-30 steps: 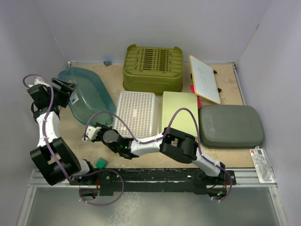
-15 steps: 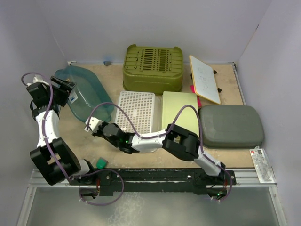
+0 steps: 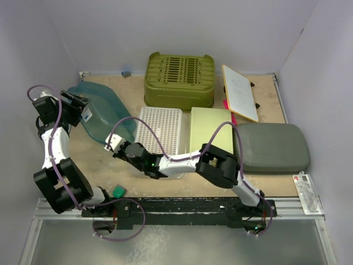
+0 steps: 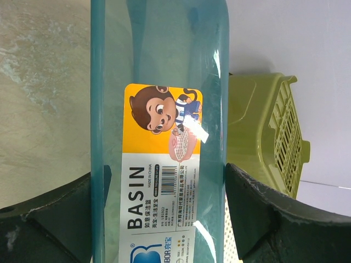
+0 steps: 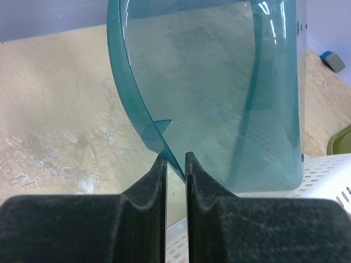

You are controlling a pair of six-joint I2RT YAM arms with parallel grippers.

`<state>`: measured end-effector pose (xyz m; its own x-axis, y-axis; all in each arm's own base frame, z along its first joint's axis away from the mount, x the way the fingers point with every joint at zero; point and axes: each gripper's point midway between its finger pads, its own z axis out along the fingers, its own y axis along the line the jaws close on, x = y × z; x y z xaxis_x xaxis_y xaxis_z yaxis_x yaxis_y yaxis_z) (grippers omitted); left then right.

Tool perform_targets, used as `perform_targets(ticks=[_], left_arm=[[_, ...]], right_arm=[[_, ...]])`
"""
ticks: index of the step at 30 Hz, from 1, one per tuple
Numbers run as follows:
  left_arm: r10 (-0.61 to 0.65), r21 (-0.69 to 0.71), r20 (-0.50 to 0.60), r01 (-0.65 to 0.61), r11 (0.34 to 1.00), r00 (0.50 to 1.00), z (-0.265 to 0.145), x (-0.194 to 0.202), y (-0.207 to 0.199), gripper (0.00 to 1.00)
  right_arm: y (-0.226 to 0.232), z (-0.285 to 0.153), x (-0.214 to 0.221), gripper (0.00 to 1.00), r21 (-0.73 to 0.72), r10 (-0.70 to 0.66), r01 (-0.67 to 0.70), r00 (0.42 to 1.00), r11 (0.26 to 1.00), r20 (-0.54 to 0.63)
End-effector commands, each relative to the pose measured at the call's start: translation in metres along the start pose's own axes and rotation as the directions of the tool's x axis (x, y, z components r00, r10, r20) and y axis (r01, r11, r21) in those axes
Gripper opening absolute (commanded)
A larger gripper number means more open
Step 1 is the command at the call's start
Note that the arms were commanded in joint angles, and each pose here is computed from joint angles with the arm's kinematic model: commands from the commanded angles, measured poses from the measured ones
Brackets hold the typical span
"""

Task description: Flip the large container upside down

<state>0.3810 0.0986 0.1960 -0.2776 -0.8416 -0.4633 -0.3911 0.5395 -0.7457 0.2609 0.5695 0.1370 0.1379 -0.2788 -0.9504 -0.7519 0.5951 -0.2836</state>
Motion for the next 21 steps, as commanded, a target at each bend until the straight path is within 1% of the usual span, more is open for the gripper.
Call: perform_targets(ticks=[1,6,10,12,17,21], left_arm=[[0.021,-0.203,-0.206,-0.064,0.977,0.978,0.001,0.059,0.066,0.78],[0.021,-0.224,-0.228,-0.074,0.972,0.973,0.001,0.068,0.076,0.78],[0.014,-0.215,-0.232,-0.065,0.974,0.973,0.002,0.070,0.075,0.78],[0.007,-0.200,-0.231,-0.055,0.978,0.973,0.002,0.069,0.071,0.78],[-0.032,-0.109,-0.210,0.009,0.994,0.977,0.004,0.064,0.047,0.78],[-0.037,-0.088,-0.212,0.019,0.996,0.977,0.004,0.062,0.040,0.78]], right_arm=[[-0.080,-0.002,-0.061,0.04,0.229,0.143,-0.176,0.978,0.957,0.154],[-0.086,-0.007,-0.075,0.04,0.224,0.171,-0.212,0.967,0.951,0.187],[-0.092,-0.014,-0.088,0.03,0.226,0.175,-0.225,0.960,0.948,0.220],[-0.096,-0.018,-0.093,0.04,0.229,0.179,-0.233,0.955,0.945,0.234],[-0.105,-0.027,-0.103,0.03,0.227,0.223,-0.287,0.937,0.931,0.270],[-0.114,-0.032,-0.110,0.03,0.221,0.269,-0.340,0.916,0.914,0.297]])
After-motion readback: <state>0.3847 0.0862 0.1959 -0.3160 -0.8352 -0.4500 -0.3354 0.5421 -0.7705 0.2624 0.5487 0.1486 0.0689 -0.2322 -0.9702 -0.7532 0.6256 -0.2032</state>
